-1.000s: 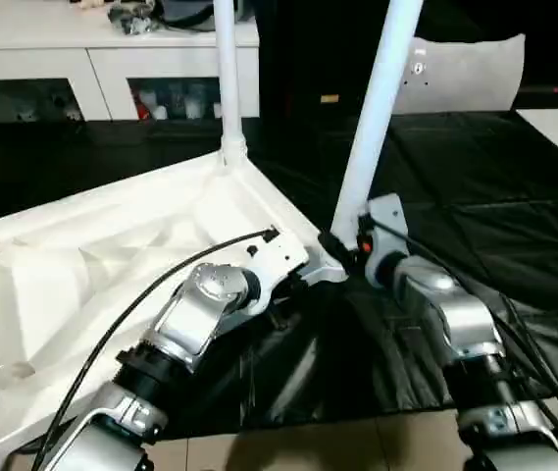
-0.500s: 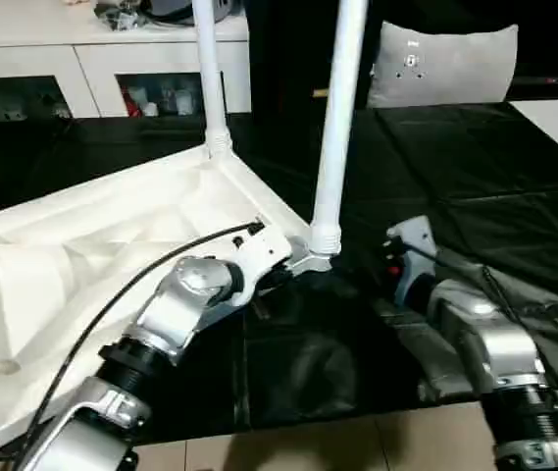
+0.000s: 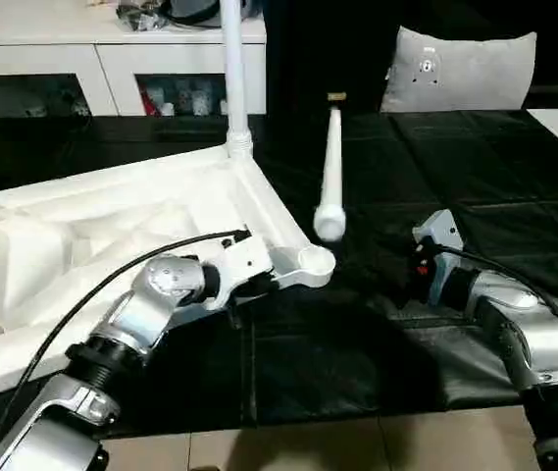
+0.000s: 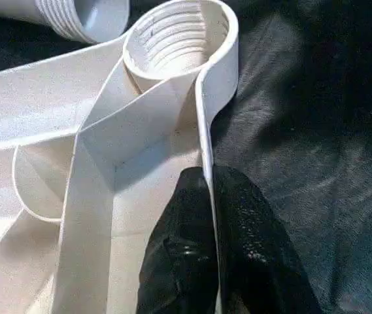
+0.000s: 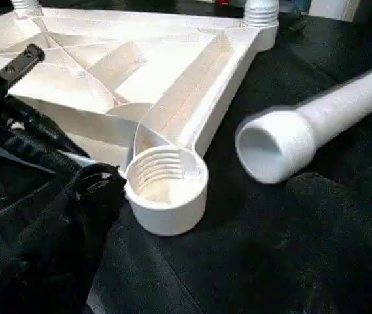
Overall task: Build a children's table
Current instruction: Insert table leg to table base
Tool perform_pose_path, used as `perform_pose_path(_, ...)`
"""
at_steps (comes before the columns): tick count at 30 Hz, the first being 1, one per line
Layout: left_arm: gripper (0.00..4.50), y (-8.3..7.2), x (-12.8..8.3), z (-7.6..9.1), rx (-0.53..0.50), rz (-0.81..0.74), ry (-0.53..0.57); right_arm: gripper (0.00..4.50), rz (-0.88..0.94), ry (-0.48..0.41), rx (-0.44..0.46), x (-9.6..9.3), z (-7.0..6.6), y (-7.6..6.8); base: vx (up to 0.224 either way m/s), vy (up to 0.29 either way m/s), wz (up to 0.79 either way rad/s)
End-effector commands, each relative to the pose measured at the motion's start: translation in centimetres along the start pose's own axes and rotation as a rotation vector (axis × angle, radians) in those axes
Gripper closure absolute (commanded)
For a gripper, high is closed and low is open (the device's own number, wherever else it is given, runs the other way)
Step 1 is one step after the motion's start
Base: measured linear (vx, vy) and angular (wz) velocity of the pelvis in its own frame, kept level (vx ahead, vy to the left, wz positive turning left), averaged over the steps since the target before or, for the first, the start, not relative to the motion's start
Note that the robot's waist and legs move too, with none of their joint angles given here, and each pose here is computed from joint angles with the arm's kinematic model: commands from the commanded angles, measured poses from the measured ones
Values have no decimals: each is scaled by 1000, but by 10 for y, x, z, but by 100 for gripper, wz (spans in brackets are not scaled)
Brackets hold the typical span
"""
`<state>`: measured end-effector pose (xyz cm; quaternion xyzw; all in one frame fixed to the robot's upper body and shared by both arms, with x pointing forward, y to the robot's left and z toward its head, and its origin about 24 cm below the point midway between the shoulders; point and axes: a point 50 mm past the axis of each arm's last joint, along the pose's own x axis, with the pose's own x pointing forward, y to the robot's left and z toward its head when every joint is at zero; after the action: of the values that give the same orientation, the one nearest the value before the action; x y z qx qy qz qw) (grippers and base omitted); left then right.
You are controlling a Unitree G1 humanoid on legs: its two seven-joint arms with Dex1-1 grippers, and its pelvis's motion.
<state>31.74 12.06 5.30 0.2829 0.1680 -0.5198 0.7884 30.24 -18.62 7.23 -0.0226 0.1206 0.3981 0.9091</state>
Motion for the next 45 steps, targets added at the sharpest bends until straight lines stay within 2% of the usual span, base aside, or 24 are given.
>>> perform_pose_path(1,450,-14,2,-14,16,-83,54,2,-12,-16,-2,0,2,-2,0,0,0)
perform_pose_path(8,450,-16,-3,-16,84,-77,50,2,-56,-48,60,3,0,-3,0,0,0)
perform_pose_path(10,450,-11,-4,-17,91,-18,50,2,-83,-57,68,4,1,-3,0,0,0)
perform_pose_path(11,450,-11,-5,-18,75,-13,44,2,-98,-59,68,5,1,-4,0,0,0)
perform_pose_path(12,406,-11,-6,-18,58,-18,35,0,-115,-62,61,6,2,-4,0,0,0)
perform_pose_path(13,395,-11,-6,-18,58,-18,35,0,-115,-62,61,6,2,-4,0,0,0)
perform_pose_path(14,395,-12,-10,-16,33,-23,8,0,-200,-60,41,9,3,-10,0,0,0)
perform_pose_path(16,387,-12,-14,-11,-1,-14,-33,0,-295,-48,76,13,5,-19,0,0,0)
perform_pose_path(19,357,-11,-17,-9,-9,1,-50,0,-323,-42,112,15,7,-21,0,0,0)
perform_pose_path(22,349,-13,-19,-3,-63,36,-94,0,-385,-20,169,26,17,-26,0,0,0)
perform_pose_path(25,311,-14,-20,3,-103,61,-131,0,-424,14,162,30,20,-30,0,0,0)
perform_pose_path(27,312,-12,-21,8,-138,92,-169,0,-472,36,171,34,22,-35,0,0,0)
perform_pose_path(30,275,-10,-23,16,-178,148,-218,0,-542,60,182,39,26,-44,0,0,0)
perform_pose_path(31,275,-10,-24,17,-185,160,-221,0,-547,62,177,40,27,-44,0,0,0)
perform_pose_path(37,232,-5,-32,21,-253,281,-247,0,-519,-9,171,54,41,-42,0,0,0)
perform_pose_path(39,213,-2,-33,21,-266,325,-242,0,-498,-6,193,59,41,-40,0,0,0)
perform_pose_path(40,206,0,-34,20,-277,359,-238,0,-471,10,162,68,42,-37,0,0,0)
perform_pose_path(42,190,0,-34,21,-282,368,-240,0,-463,13,149,72,44,-36,0,0,0)
perform_pose_path(45,177,6,-42,25,-271,451,-260,0,-418,-48,179,83,55,-33,0,0,0)
